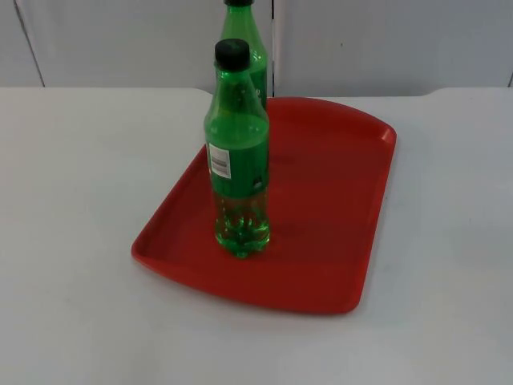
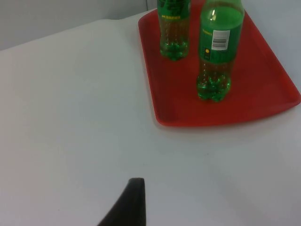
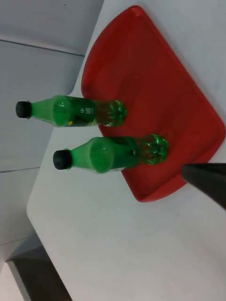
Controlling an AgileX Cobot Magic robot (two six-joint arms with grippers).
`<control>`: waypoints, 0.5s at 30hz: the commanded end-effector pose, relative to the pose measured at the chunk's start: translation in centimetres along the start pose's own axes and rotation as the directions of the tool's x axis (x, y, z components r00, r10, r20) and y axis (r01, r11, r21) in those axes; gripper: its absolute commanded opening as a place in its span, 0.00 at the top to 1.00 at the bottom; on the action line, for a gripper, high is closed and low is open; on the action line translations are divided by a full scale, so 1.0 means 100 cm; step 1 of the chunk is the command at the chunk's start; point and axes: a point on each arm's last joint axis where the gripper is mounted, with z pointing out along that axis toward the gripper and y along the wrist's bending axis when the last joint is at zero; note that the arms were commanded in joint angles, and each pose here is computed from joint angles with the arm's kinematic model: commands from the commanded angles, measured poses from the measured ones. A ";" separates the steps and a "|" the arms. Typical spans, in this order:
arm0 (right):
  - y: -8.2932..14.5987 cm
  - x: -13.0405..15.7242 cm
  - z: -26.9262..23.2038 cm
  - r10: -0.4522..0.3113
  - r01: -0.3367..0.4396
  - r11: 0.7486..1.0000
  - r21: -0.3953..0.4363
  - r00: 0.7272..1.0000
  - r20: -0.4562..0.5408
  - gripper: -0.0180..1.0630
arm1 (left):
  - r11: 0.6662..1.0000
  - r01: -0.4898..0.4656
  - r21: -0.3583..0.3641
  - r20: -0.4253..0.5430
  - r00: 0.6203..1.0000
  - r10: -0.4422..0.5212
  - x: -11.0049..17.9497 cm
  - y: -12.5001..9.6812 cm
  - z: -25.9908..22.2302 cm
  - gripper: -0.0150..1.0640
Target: Place the bottle upright on the tray.
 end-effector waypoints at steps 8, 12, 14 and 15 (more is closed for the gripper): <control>0.004 0.021 -0.038 -0.029 0.029 1.000 -0.007 0.999 0.017 0.01 | 1.000 0.007 -0.009 0.000 1.000 -0.007 0.001 0.000 0.001 0.01; 0.004 0.034 -0.046 -0.036 0.036 0.999 -0.004 0.999 0.025 0.01 | 1.000 0.007 -0.009 0.000 1.000 -0.007 0.001 0.000 0.001 0.01; 0.004 0.040 -0.048 -0.038 0.038 0.999 -0.002 0.999 0.024 0.01 | 1.000 0.007 -0.009 0.000 1.000 -0.007 0.001 0.000 0.001 0.01; 0.005 0.044 -0.051 -0.041 0.041 0.999 -0.002 0.999 0.026 0.01 | 1.000 0.007 -0.009 0.000 1.000 -0.007 0.001 0.000 0.001 0.01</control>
